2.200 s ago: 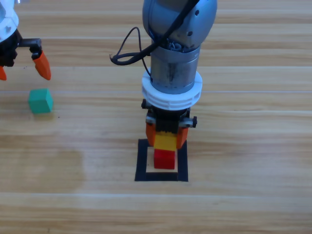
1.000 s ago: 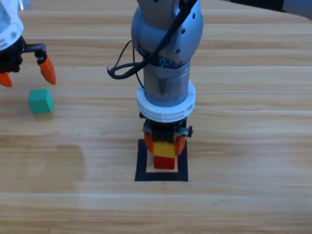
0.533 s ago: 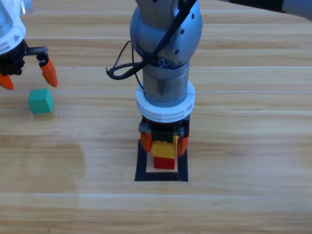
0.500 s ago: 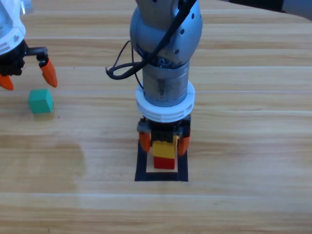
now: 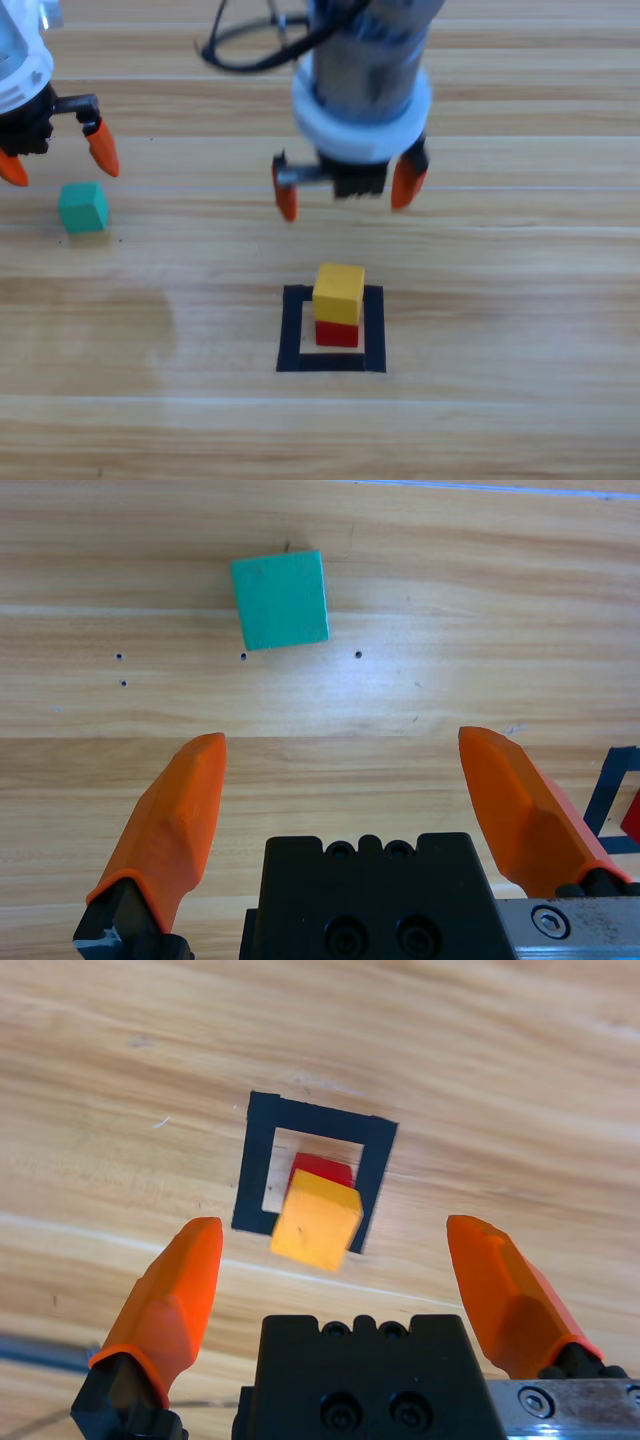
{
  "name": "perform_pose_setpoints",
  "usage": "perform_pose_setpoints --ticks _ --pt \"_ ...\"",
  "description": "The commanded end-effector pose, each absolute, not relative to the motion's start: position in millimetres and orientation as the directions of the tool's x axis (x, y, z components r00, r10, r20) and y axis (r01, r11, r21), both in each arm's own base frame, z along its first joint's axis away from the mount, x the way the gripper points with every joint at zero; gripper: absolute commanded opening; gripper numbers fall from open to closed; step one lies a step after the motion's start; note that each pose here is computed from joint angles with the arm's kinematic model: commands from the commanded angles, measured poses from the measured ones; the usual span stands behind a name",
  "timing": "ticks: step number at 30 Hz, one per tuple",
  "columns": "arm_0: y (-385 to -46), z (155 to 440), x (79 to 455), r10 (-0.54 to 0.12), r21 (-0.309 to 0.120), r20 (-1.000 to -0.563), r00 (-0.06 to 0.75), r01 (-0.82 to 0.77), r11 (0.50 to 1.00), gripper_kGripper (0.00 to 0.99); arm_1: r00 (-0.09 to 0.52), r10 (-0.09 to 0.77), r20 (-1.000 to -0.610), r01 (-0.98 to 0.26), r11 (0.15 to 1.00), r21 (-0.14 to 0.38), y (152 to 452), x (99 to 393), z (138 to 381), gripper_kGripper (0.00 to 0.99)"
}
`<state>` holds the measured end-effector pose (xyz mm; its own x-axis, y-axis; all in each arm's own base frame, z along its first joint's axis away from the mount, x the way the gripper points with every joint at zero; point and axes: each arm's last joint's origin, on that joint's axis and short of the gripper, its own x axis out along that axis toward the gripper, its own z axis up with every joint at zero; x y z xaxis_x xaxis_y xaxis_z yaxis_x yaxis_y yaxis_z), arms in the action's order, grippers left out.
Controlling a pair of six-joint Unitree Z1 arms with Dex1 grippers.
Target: Stack the blocks in the rectangular block: red at the bottom, yellow in the middle, green on top
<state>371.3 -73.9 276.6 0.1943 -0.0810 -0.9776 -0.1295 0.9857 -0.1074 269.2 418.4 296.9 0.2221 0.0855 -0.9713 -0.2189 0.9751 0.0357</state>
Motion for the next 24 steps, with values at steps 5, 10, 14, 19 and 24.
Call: perform_pose_setpoints --ticks 5,10,14,19,24 --pt "-69.9 232.6 417.3 0.0 -0.031 -0.991 0.135 -0.232 0.972 0.989 0.386 0.309 -0.869 -0.507 0.859 0.08 300.2 213.3 374.8 0.99" --pt "-70.1 208.8 431.1 0.082 0.065 -0.993 0.084 -0.184 0.981 0.986 0.413 0.517 -0.75 -0.695 0.711 0.107 209.4 155.9 371.7 0.99" --pt "-69.8 199.5 436.2 0.11 0.099 -0.992 0.056 -0.17 0.98 0.988 0.413 0.551 -0.725 -0.754 0.654 0.068 169.9 131.7 370.9 0.99" --pt "-71.2 190.3 439.6 0.111 0.104 -0.993 0.04 -0.159 0.982 0.99 0.419 0.57 -0.707 -0.81 0.587 -0.007 152.0 117.7 369.9 0.99" --pt "-72.0 189.2 438.1 0.104 0.097 -0.994 0.034 -0.172 0.98 0.988 0.327 0.574 -0.751 -0.852 0.523 0.029 163.0 121.6 354.3 0.99"
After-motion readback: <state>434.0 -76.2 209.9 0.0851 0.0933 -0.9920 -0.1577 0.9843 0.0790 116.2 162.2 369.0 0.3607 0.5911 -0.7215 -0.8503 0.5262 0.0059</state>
